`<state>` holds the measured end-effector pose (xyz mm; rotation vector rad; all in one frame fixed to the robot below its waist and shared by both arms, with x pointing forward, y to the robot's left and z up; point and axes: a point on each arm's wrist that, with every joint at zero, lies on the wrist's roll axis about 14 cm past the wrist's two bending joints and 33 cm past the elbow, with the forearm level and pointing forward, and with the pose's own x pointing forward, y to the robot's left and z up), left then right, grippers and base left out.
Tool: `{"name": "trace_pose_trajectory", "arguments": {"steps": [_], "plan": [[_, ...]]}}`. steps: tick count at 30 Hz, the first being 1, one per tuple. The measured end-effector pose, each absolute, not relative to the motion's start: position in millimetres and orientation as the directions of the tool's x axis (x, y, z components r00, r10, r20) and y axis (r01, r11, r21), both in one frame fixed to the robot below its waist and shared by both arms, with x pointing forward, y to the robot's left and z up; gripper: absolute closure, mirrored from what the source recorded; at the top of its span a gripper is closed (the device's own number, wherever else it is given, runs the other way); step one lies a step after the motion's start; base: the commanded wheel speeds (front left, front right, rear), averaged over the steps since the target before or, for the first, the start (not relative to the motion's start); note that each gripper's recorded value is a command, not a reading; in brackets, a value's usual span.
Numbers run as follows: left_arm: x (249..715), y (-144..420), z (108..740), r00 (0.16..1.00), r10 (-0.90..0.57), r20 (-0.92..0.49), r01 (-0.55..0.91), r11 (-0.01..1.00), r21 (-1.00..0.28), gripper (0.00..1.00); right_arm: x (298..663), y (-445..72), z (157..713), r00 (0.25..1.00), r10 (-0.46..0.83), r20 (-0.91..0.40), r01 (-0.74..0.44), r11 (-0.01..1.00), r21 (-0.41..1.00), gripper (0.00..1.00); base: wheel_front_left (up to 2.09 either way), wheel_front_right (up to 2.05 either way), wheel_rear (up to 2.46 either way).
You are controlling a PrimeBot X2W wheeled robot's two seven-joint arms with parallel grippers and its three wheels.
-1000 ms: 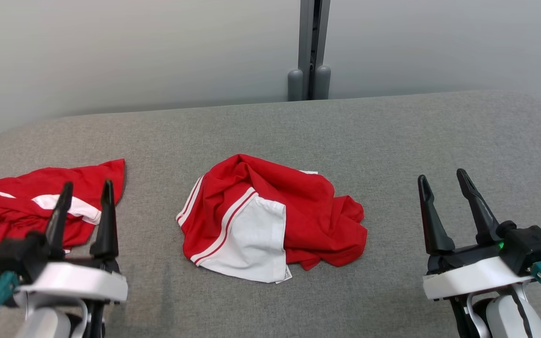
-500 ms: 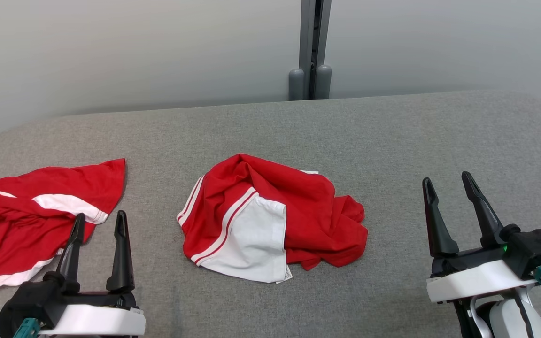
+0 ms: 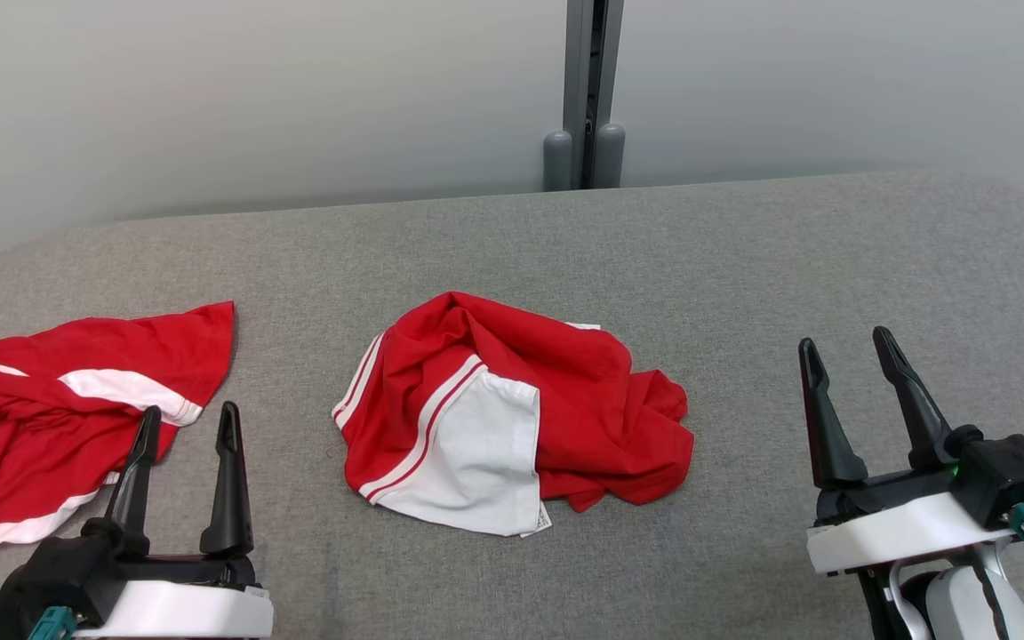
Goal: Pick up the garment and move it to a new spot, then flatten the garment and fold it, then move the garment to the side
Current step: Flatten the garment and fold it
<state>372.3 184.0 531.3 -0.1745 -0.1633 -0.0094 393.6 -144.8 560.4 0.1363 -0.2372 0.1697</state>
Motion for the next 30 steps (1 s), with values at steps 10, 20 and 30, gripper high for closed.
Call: {"name": "trace_pose_trajectory", "arguments": {"steps": [10, 20, 30], "plan": [[372.1, 183.6, 528.7, 0.988, 0.002, 0.157, 0.025, 0.986, -0.166, 0.00, 394.6, -144.3, 558.8, 0.959, 0.152, 0.240, -0.184, 0.976, 0.115, 0.00, 0.00, 0.00, 0.00], [372.3, 184.4, 525.5, 0.989, 0.003, 0.149, 0.022, 0.986, -0.164, 0.00, 396.3, -143.2, 556.3, 0.960, 0.155, 0.233, -0.186, 0.976, 0.115, 0.00, 0.00, 0.00, 0.00], [376.5, 183.0, 524.1, 0.989, -0.002, 0.145, 0.027, 0.985, -0.168, 0.00, 402.6, -129.1, 539.2, 0.964, 0.195, 0.182, -0.220, 0.967, 0.127, 0.00, 0.00, 0.00, 0.00]]}}
